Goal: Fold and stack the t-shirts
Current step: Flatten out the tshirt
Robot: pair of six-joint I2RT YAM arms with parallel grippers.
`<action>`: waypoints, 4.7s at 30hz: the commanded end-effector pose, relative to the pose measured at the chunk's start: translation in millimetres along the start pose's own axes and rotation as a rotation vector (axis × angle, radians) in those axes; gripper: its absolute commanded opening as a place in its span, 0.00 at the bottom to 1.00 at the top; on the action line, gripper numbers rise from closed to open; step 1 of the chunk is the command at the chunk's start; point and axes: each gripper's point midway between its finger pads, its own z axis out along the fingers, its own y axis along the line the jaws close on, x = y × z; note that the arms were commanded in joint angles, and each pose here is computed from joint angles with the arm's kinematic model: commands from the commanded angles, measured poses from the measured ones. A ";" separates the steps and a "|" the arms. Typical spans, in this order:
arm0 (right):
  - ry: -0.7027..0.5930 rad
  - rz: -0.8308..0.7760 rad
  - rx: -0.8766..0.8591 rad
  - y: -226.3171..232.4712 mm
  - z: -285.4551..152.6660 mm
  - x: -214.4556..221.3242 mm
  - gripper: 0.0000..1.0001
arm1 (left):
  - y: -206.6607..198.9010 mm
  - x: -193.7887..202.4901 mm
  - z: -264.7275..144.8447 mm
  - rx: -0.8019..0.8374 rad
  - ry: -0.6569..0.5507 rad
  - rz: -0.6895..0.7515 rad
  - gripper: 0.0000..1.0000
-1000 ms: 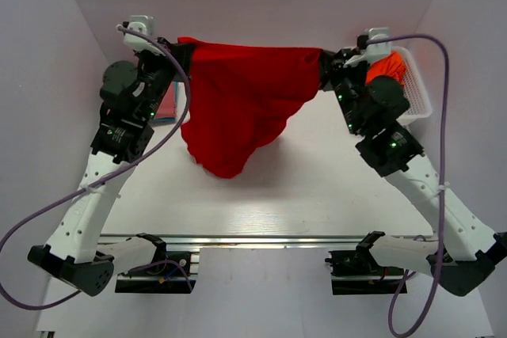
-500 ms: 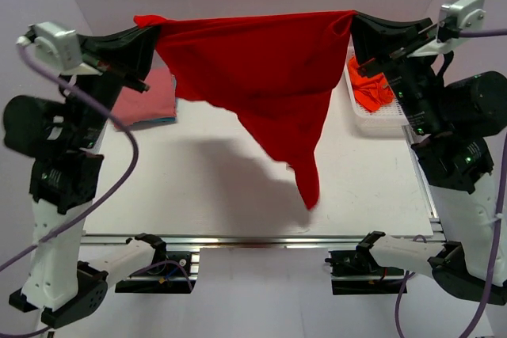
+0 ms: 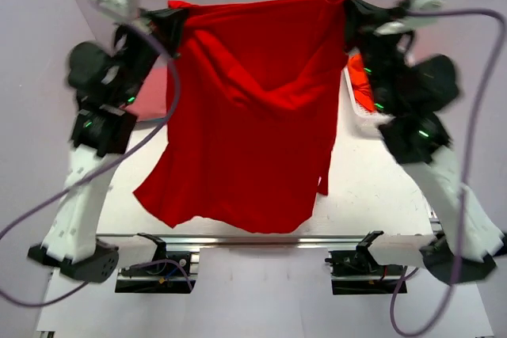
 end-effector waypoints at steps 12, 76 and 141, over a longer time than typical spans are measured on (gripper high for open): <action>0.508 -0.149 0.467 -83.2 60.7 362.2 0.00 | 154.9 399.2 65.9 -0.481 0.625 0.005 0.00; 1.668 0.642 -0.437 115.6 -411.0 434.1 0.90 | 58.5 569.5 -138.0 -0.427 1.306 -0.341 1.00; 1.579 0.206 -0.029 38.5 -248.3 480.9 0.90 | 164.8 559.1 -179.6 -0.729 1.221 -0.328 0.00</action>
